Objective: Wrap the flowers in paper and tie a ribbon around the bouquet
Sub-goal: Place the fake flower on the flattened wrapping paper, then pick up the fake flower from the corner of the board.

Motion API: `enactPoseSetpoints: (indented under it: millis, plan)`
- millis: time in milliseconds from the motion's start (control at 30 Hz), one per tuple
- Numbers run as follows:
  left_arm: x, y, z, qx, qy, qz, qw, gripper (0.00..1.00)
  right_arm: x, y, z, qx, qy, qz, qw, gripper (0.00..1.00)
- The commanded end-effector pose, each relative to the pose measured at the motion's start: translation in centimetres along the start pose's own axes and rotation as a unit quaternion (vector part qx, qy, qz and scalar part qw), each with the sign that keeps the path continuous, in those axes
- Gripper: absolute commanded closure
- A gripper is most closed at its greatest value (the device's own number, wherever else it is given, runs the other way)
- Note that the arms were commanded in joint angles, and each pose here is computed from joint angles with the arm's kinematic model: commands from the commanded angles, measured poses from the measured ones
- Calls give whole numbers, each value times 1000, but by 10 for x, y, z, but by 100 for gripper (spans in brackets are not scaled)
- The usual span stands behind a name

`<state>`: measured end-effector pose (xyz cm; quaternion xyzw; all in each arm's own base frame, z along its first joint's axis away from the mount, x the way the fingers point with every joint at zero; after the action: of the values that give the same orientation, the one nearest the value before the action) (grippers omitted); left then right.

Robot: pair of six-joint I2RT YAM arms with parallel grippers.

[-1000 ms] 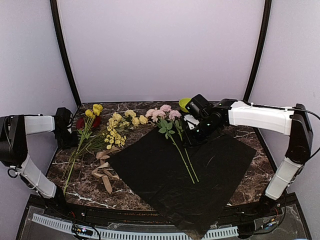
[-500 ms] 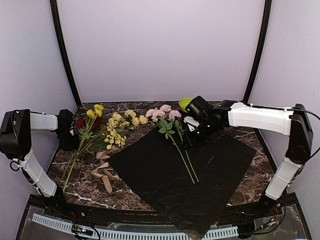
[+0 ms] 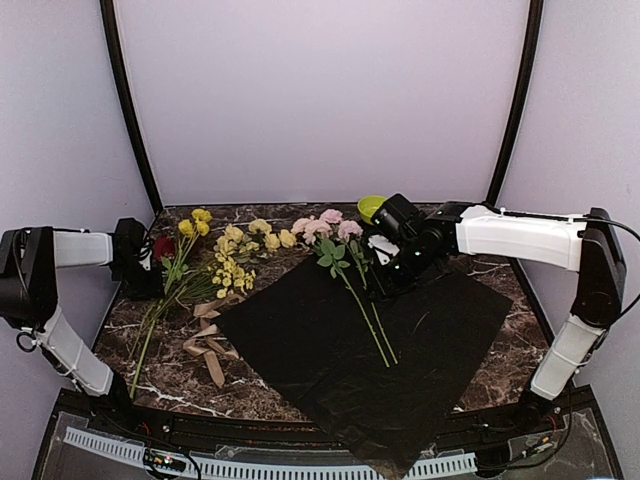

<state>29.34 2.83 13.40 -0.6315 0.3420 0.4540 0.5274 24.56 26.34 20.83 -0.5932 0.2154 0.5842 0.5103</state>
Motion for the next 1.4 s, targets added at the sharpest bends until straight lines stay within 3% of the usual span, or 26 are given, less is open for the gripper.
enactPoseSetpoints:
  millis: [0, 133, 300, 567, 900, 1100, 1233, 1367]
  plan:
    - [18, 5, 0, 6, -8, 54, 999, 60, -4, 1, 4, -13, -9, -5, 1000, 58]
    - [19, 2, 1, 4, -18, 51, 999, 66, -7, 3, 4, -14, -9, -7, 1000, 58]
    - [5, 1, -1, 7, 4, 6, 1000, 66, -5, 8, 1, -15, -5, -2, 1000, 58]
    - [-6, 0, -3, 9, 15, -29, 999, 100, -7, 19, -1, -21, -11, -3, 1000, 56]
    - [-47, -3, -8, -9, 63, -112, 992, 100, -32, 23, -4, -12, -5, -28, 1000, 56]
    - [-97, 3, -15, -44, 154, -210, 965, 100, -40, 27, -5, -8, -6, -38, 999, 55]
    - [-110, 15, -16, -69, 177, -218, 957, 100, -40, 26, -4, -12, -8, -40, 999, 55]
    - [-98, 15, -8, -79, 113, -199, 970, 100, -36, 25, -3, -17, -10, -32, 999, 55]
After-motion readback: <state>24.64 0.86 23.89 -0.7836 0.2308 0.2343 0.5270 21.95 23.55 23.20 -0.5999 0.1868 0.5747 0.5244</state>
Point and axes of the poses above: each gripper's point midway between its finger pads, its own x axis out along the fingers, its own z axis along the line the jaws close on, y = z × x, the point moved 10 cm from there along -x, back along the fingers, and after that the axes turned 1 degree about x, right-handed, at the moved point
